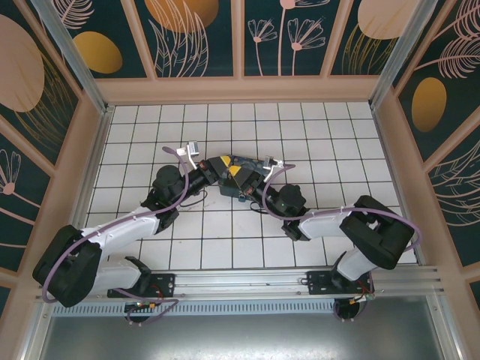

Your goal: Unlock the padlock with the key

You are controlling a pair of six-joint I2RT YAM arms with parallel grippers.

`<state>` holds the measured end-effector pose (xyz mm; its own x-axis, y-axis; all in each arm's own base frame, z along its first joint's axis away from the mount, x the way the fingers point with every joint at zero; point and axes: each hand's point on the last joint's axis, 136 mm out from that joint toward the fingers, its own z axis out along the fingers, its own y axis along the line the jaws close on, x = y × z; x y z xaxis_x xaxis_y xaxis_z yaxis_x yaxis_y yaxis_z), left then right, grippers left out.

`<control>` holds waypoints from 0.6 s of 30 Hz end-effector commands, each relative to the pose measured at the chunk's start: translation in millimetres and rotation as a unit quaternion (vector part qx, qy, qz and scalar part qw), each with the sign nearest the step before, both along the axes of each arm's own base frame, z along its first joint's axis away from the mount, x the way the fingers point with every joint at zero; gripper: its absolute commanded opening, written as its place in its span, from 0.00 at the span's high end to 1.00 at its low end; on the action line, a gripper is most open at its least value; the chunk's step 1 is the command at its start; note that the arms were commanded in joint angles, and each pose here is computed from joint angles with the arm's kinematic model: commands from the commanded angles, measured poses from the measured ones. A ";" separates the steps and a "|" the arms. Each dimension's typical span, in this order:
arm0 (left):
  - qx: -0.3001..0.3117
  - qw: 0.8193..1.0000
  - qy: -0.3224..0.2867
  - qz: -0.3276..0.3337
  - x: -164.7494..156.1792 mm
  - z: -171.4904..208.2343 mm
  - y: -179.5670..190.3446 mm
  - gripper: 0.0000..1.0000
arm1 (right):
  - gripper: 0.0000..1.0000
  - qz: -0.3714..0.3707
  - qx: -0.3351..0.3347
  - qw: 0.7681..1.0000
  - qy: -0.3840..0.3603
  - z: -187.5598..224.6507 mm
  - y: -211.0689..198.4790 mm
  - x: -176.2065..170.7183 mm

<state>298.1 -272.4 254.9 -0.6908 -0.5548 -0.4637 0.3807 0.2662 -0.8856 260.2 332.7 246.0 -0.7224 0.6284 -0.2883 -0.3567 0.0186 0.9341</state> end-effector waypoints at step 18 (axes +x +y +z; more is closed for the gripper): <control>0.217 0.975 0.000 -0.039 -26.8 -89.9 13.5 0.27 | 1.00 -0.086 -0.120 0.987 0.057 -51.1 -85.8 6.7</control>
